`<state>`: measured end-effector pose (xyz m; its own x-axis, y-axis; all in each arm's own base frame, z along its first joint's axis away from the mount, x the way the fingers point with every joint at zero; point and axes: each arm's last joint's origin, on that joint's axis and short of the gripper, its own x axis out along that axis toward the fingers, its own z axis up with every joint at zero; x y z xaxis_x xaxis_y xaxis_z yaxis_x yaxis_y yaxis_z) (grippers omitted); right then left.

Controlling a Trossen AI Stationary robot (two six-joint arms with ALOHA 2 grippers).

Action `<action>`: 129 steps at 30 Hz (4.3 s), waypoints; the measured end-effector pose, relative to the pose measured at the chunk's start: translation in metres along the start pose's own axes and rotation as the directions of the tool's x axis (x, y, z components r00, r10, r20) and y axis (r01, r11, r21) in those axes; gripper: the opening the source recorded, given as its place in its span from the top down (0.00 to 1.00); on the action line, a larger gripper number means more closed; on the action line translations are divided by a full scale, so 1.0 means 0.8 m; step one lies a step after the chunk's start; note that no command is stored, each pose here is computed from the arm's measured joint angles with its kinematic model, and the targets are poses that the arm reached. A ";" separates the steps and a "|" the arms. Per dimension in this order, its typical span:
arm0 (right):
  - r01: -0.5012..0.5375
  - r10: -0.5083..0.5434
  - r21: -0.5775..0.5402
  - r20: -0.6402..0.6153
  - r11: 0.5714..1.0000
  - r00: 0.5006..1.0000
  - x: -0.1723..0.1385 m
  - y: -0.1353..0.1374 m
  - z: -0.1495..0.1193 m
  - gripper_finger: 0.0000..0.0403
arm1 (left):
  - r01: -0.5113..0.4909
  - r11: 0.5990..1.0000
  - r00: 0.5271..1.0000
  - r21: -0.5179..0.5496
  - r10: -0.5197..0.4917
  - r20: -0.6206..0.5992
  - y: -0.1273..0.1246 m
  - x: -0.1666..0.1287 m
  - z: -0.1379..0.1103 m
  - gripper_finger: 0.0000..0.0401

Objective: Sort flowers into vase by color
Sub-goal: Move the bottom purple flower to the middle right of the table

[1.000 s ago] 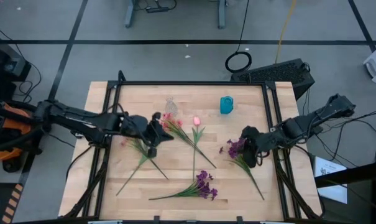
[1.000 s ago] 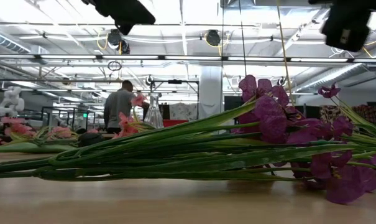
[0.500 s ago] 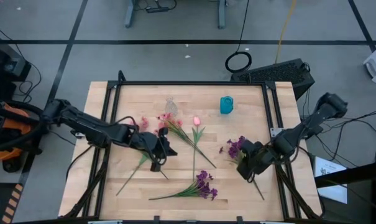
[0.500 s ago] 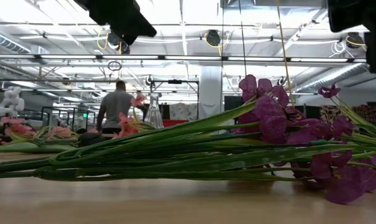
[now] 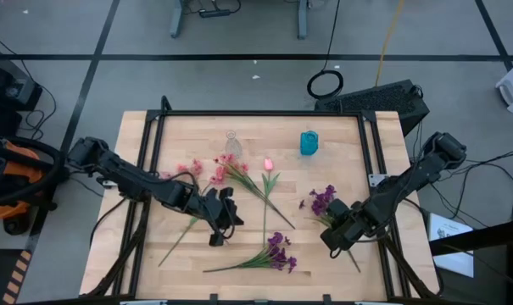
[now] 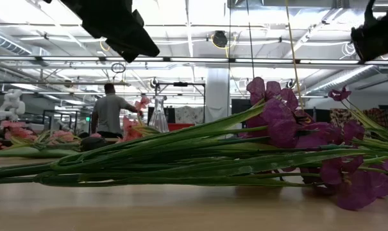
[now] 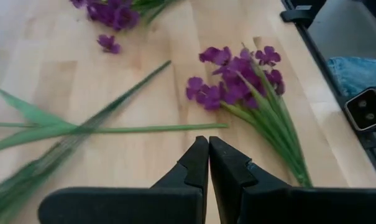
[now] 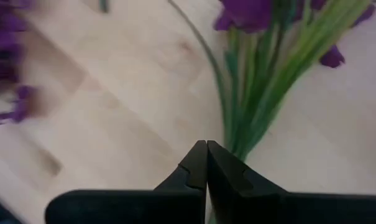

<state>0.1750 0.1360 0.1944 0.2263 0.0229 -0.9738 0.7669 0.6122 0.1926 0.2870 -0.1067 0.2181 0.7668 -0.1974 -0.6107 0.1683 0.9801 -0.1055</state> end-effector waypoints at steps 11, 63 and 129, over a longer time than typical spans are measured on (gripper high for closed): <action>0.164 -0.164 -0.004 0.009 0.987 0.987 0.031 0.006 -0.003 0.96 | 0.061 0.991 0.996 -0.117 -0.069 -0.065 -0.052 0.042 -0.035 0.95; 0.087 -0.002 -0.159 0.473 0.983 0.881 -0.018 0.054 -0.015 0.70 | -0.116 0.978 0.993 -0.173 0.109 -0.050 -0.162 0.123 -0.075 0.41; -0.061 0.577 -0.591 0.754 0.805 0.313 0.008 0.195 -0.015 0.70 | -0.104 0.994 0.675 0.037 0.043 0.737 -0.100 -0.039 0.117 0.96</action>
<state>0.2891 0.2412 0.2168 0.9664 -0.2357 -0.1022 0.2487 0.9580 0.1429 0.3079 -0.1809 0.3191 0.9810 -0.1073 0.1613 0.1107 0.9938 -0.0120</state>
